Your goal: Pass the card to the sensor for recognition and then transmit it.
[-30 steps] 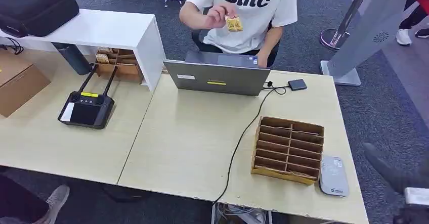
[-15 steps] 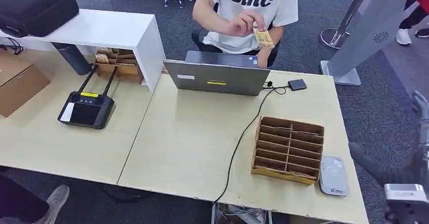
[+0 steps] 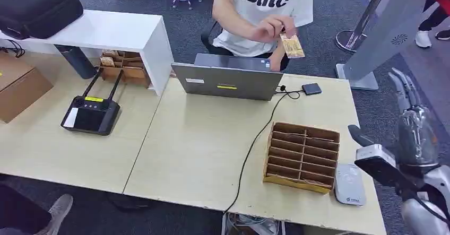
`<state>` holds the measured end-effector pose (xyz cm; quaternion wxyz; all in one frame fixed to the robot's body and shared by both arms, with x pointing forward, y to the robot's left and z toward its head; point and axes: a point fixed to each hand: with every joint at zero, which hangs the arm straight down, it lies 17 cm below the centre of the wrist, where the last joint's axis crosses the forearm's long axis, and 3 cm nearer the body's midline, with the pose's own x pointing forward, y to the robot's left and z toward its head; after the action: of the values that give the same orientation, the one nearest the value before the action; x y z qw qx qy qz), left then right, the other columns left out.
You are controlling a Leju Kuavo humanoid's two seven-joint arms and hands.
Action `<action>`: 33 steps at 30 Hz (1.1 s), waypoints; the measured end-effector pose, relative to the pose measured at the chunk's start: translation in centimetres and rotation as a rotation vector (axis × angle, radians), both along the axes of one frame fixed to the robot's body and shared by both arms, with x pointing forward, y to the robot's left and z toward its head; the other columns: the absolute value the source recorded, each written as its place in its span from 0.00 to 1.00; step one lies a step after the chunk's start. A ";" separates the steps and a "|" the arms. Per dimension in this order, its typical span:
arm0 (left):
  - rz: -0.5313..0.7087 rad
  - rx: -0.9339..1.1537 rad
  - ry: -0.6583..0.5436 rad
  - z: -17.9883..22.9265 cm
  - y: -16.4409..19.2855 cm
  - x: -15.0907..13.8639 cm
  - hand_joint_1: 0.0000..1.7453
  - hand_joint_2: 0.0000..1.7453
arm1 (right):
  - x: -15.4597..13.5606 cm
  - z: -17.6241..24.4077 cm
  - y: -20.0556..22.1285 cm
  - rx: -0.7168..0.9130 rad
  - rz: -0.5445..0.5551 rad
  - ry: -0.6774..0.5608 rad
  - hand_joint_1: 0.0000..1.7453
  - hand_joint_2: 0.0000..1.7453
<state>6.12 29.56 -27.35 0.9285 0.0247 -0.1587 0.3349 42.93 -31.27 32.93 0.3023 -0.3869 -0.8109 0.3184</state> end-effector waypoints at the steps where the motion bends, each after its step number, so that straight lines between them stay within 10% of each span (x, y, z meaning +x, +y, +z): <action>1: -0.007 0.001 -0.001 0.0 0.1 0.0 0.00 1.00 | 0.5 0.3 0.3 -0.008 0.001 -0.002 0.00 1.00; 26: -0.142 -0.020 0.009 0.1 1.0 2.0 0.00 1.00 | 17.4 6.2 6.1 -0.056 -0.110 0.111 0.02 1.00; 28: -0.151 -0.021 0.014 0.1 1.0 1.9 0.00 1.00 | 17.9 6.0 6.4 -0.049 -0.109 0.125 0.92 1.00; 33: -0.152 -0.023 0.042 -0.1 1.1 1.3 0.00 1.00 | 18.5 5.5 7.0 -0.023 -0.099 0.152 1.00 1.00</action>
<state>7.42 30.65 -27.49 0.9545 0.0090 -0.1369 0.2648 61.40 -24.28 38.38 0.3740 -0.4048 -0.7616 0.3409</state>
